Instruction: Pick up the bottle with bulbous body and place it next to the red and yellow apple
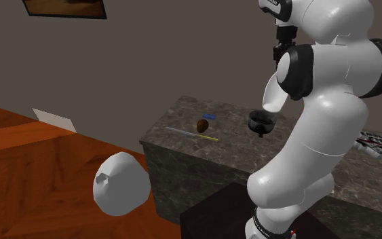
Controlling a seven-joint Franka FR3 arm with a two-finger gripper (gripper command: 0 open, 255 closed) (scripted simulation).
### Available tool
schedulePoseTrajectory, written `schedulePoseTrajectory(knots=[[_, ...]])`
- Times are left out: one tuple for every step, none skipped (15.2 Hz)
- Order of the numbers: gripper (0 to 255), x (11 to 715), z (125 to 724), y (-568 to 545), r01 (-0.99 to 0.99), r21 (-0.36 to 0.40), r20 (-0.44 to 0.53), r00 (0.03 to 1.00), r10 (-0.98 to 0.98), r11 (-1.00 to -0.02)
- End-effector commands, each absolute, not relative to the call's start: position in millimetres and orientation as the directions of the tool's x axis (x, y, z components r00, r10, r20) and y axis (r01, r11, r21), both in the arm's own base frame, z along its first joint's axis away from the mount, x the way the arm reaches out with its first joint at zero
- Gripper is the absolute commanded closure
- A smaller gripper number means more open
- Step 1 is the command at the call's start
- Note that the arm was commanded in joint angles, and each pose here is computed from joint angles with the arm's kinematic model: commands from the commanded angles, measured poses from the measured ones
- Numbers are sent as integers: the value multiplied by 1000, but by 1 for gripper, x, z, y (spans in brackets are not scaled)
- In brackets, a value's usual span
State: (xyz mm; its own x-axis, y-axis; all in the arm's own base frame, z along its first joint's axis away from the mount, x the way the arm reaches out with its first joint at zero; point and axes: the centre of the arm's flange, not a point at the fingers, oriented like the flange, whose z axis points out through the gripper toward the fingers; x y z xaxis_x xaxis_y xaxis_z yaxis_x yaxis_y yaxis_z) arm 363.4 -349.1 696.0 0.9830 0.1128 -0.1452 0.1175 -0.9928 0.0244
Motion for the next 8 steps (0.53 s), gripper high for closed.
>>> schedulePoseTrajectory(knots=[[255, 352, 697, -374, 120, 25, -145, 983, 115, -992], [255, 347, 697, -386, 120, 25, -145, 983, 115, -992], [255, 342, 697, -398, 120, 25, -145, 983, 115, -992], [255, 337, 697, -410, 120, 25, -145, 983, 115, -992], [255, 332, 697, -423, 120, 25, -145, 983, 115, -992], [255, 327, 697, -435, 120, 25, -145, 983, 115, -992], [255, 322, 697, -447, 120, 25, -145, 983, 115, -992], [255, 317, 697, -459, 120, 25, -145, 983, 115, -992]])
